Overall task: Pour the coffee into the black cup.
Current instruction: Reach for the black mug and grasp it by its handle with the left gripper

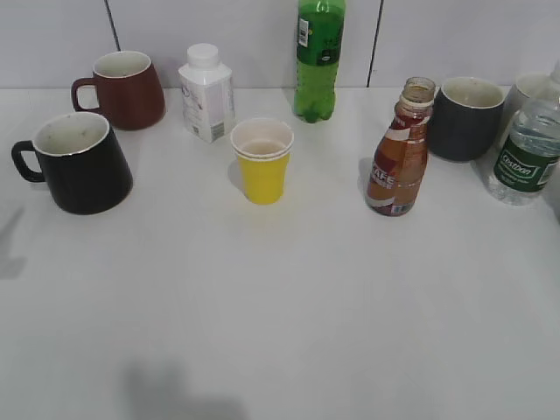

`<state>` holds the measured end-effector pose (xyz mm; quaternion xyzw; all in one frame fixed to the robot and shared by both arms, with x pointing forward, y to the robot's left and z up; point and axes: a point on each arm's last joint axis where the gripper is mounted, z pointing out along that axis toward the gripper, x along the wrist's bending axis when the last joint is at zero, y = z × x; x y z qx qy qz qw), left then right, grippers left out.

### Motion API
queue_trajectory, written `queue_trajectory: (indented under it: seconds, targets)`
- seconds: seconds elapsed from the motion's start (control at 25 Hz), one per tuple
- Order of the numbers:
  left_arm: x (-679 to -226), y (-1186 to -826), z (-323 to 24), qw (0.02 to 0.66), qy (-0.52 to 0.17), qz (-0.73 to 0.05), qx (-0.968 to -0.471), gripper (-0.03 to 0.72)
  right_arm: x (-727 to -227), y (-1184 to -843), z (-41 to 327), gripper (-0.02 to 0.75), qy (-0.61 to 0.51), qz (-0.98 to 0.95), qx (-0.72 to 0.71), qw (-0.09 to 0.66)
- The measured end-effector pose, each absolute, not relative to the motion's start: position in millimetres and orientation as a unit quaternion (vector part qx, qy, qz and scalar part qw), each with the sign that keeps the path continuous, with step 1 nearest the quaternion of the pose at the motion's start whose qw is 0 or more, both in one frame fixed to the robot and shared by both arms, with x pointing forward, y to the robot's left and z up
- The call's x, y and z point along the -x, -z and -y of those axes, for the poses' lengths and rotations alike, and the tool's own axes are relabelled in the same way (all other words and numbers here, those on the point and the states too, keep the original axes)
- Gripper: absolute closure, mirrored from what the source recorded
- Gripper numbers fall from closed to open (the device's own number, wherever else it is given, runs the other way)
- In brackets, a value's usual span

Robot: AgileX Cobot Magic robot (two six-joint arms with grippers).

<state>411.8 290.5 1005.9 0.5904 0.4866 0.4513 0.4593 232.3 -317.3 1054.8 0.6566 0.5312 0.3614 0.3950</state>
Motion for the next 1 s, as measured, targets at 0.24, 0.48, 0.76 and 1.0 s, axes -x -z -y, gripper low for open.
queue_trajectory:
  seconds: [0.24, 0.48, 0.76, 1.0]
  targets:
    - [-431, -987, -288, 0.46, -0.432, -0.493, -0.599, 0.217, -232, -1055, 317, 0.15, -0.361, -0.531, -0.657, 0.395]
    - [-448, -965, -293, 0.461, -0.418, -0.542, -0.565, 0.218, -232, -1055, 317, 0.15, -0.361, -0.531, -0.657, 0.395]
    - [-464, -939, -294, 0.466, -0.418, -0.552, -0.551, 0.219, -232, -1055, 317, 0.15, -0.362, -0.531, -0.657, 0.395]
    - [-474, -917, -294, 0.469, -0.417, -0.552, -0.548, 0.22, -232, -1055, 317, 0.15, -0.362, -0.531, -0.657, 0.395]
